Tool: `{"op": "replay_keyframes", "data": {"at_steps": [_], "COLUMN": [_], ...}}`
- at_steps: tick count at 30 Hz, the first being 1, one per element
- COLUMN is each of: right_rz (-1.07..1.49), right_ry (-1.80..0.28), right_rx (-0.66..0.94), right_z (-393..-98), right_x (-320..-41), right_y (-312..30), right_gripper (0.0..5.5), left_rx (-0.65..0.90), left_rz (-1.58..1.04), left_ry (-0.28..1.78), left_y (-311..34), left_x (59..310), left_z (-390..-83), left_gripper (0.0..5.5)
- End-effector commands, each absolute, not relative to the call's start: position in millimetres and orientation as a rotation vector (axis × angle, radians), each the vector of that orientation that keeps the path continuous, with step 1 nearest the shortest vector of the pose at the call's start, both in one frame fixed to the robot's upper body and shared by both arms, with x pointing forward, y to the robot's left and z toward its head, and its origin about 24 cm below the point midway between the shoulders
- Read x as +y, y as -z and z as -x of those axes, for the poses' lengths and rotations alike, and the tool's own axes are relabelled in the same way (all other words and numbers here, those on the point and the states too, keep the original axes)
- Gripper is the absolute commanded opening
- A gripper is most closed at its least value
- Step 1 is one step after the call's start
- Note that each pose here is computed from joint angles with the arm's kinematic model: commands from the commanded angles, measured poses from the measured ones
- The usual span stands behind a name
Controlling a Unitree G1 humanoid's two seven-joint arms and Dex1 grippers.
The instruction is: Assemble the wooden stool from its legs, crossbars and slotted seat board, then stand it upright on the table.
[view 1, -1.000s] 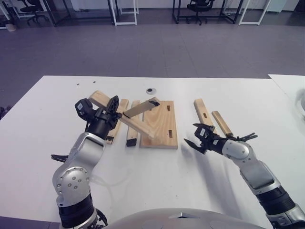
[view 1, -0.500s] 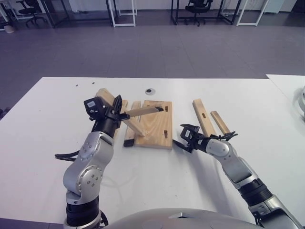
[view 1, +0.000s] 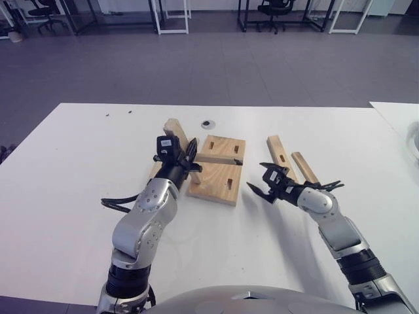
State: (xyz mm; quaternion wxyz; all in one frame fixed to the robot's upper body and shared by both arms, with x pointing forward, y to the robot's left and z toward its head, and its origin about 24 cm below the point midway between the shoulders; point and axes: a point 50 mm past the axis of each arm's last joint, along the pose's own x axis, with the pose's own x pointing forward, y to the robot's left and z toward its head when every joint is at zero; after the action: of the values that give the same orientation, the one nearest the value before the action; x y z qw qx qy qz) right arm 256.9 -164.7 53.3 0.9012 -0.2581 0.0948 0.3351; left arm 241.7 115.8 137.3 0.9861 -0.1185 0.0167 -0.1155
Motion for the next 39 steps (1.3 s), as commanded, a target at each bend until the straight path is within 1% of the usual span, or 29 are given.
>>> {"op": "replay_keyframes", "data": {"at_steps": [1, 4, 6, 7, 8, 10, 12, 14, 17, 19, 22, 25, 26, 30, 34, 39], "right_rz": [0.509, 0.501, 0.492, 0.493, 0.495, 0.491, 0.478, 0.465, 0.444, 0.439, 0.438, 0.43, 0.427, 0.42, 0.41, 0.405], "right_ry": [-0.6, -0.542, -0.516, -0.505, -0.49, -0.465, -0.446, -0.414, -0.369, -0.338, -0.304, -0.318, -0.324, -0.35, -0.348, -0.347], "right_rx": [0.147, 0.118, 0.106, 0.103, 0.101, 0.097, 0.095, 0.1, 0.112, 0.14, 0.191, 0.218, 0.224, 0.25, 0.256, 0.26], "right_z": [-264, -273, -277, -279, -280, -283, -284, -285, -288, -290, -289, -290, -289, -288, -289, -289], "right_x": [-177, -186, -191, -194, -197, -202, -205, -208, -214, -219, -225, -220, -218, -211, -210, -208], "right_y": [-66, -76, -80, -81, -83, -85, -86, -85, -83, -79, -69, -61, -59, -50, -48, -45], "right_gripper": [3.87, 3.87, 3.87, 3.87, 3.87, 3.87, 3.87, 3.87, 3.87, 3.87, 3.87, 3.87, 3.87, 3.87, 3.87, 3.87], "left_rx": [-0.061, -0.083, -0.1, -0.117, -0.15, -0.264, -0.391, -0.434, -0.269, -0.095, 0.135, 0.302, 0.336, 0.44, 0.502, 0.516], "left_rz": [0.297, 0.368, 0.455, 0.482, 0.475, 0.437, 0.416, 0.359, 0.22, 0.063, 0.006, 0.024, 0.03, -0.003, -0.072, -0.103], "left_ry": [0.405, 0.541, 0.61, 0.647, 0.688, 0.745, 0.716, 0.556, 0.354, 0.271, 0.296, 0.364, 0.388, 0.431, 0.363, 0.342], "left_y": [-166, -179, -188, -194, -202, -225, -250, -256, -221, -181, -125, -80, -71, -48, -35, -28], "left_x": [109, 108, 108, 107, 107, 111, 125, 150, 173, 183, 183, 175, 172, 159, 165, 166], "left_z": [-229, -219, -215, -212, -209, -204, -207, -223, -247, -256, -257, -255, -255, -255, -256, -255], "left_gripper": [2.4, 3.1, 3.37, 3.59, 3.74, 4.18, 4.52, 4.52, 4.52, 4.52, 4.52, 4.52, 4.52, 4.52, 4.52, 4.52]}}
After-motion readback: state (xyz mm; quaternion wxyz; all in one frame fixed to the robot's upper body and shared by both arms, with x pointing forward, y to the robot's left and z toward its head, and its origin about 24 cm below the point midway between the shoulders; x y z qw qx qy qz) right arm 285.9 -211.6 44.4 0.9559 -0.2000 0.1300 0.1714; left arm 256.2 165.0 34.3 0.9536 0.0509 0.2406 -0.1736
